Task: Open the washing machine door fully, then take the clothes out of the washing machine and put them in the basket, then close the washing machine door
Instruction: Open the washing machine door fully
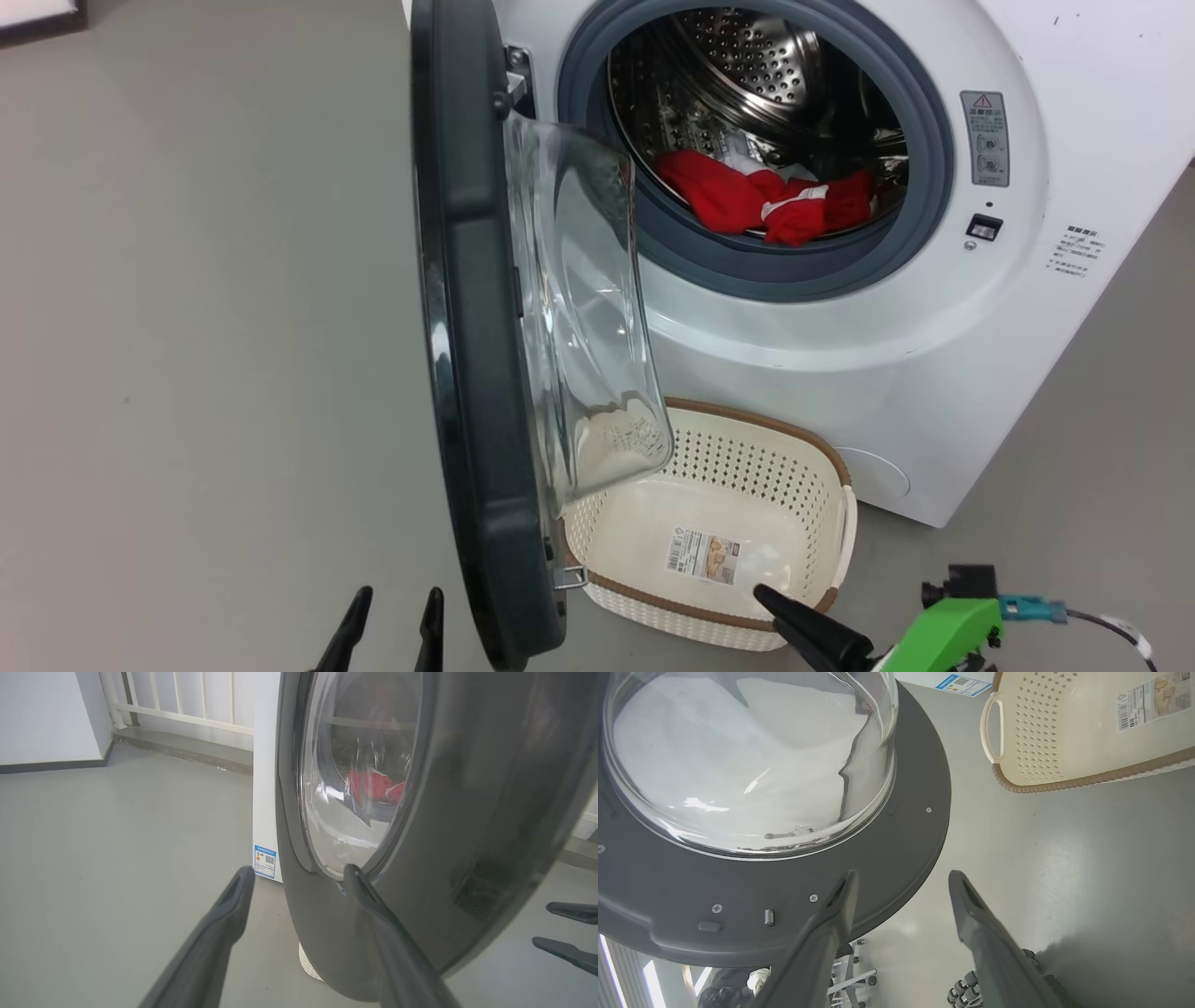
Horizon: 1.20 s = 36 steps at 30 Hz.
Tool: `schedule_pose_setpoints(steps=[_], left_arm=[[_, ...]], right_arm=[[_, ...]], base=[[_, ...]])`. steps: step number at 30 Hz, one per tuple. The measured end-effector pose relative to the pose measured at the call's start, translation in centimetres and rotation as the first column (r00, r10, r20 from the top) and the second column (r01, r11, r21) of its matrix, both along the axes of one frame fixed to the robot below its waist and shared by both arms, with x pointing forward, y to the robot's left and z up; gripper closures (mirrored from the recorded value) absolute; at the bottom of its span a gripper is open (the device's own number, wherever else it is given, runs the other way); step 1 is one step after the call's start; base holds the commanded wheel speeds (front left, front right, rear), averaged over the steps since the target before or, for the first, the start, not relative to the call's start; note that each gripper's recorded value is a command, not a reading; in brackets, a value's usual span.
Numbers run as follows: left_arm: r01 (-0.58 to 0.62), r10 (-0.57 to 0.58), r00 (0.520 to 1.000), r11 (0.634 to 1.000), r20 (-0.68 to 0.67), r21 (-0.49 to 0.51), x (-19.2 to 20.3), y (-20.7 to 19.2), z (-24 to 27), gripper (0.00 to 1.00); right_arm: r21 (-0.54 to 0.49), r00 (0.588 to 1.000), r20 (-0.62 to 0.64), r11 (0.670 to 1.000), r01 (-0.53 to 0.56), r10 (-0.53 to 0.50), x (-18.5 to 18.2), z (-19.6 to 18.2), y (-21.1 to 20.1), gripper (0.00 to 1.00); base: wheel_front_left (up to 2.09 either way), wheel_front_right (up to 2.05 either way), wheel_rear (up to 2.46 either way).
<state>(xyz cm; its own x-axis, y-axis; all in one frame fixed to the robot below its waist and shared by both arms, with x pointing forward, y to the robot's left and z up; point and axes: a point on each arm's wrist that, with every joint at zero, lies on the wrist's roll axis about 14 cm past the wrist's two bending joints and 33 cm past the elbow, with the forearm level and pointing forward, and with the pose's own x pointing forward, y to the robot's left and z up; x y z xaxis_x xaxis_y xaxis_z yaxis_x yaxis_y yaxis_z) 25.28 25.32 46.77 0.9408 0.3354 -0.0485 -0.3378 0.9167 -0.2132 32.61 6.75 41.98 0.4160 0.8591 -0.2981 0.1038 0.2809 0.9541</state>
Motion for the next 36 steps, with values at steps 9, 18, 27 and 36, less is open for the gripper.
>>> schedule_pose_setpoints(steps=[9, 18, 27, 36], left_arm=[[0.013, -0.013, 1.000, 1.000, 0.006, -0.001, 0.3, -0.3, 0.1, 0.00], [0.024, -0.024, 1.000, 1.000, 0.013, -0.001, 0.5, -0.5, 0.2, 0.00], [0.039, -0.039, 0.999, 0.999, 0.022, -0.002, 0.6, -0.8, 0.4, 0.00], [0.045, -0.045, 0.999, 0.999, 0.017, -0.002, 0.8, -0.9, 0.3, 0.00]], right_arm=[[-0.148, 0.988, 0.110, 0.982, 0.121, -0.105, 1.0, -1.9, -3.3, 0.00], [-0.316, 0.949, 0.302, 0.929, 0.194, -0.096, 0.9, -3.5, -6.2, 0.00], [-0.396, 0.872, 0.489, 0.890, 0.227, -0.006, 0.3, -3.7, -7.1, 0.00], [-0.429, 0.740, 0.670, 0.847, 0.313, 0.066, 3.7, -1.3, -8.1, 0.00]], base=[[0.00, 0.00, 0.00], [0.00, 0.00, 0.00], [0.00, 0.00, 0.00], [0.00, 0.00, 0.00]])
